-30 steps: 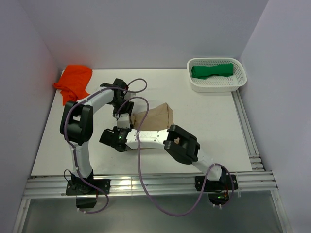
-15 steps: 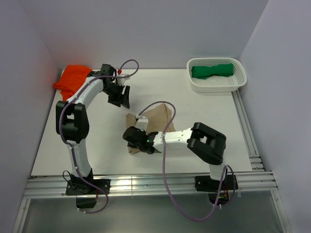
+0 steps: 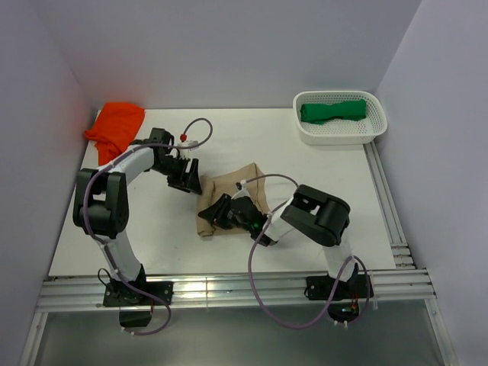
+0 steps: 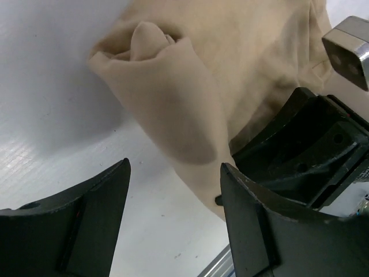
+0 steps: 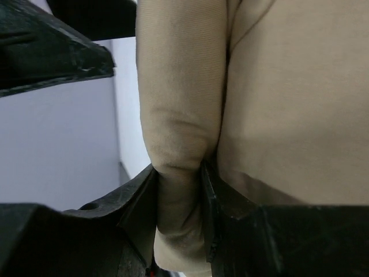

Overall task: Roll the t-shirts
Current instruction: Roll the tshirt

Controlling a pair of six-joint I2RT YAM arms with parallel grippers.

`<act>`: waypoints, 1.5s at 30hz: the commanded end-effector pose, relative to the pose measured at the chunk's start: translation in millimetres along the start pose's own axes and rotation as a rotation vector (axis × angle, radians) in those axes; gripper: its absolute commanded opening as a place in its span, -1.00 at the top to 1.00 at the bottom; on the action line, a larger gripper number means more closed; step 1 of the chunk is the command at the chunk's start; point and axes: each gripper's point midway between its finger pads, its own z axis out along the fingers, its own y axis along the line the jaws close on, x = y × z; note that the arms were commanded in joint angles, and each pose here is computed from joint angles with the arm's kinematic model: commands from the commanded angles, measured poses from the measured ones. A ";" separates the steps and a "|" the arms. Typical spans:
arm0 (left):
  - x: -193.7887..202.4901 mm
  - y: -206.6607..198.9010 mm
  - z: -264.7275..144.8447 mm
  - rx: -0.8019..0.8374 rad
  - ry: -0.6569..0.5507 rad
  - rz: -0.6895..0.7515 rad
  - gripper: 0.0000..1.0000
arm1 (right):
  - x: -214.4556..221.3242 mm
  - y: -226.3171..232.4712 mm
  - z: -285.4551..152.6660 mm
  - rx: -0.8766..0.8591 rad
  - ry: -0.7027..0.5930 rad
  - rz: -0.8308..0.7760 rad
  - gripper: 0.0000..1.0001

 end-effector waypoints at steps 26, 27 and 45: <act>-12.3 41.9 49.5 -0.279 -0.046 -0.025 -0.09 | -10.1 15.8 -14.9 0.142 -0.008 -0.019 -0.11; -11.0 41.7 50.7 -0.284 -0.038 -0.024 -0.09 | -9.5 7.5 -18.5 0.198 -0.005 -0.054 -0.12; -3.8 40.5 59.0 -0.316 0.010 -0.007 -0.07 | -36.7 35.9 -48.4 0.682 -0.205 -0.504 -0.14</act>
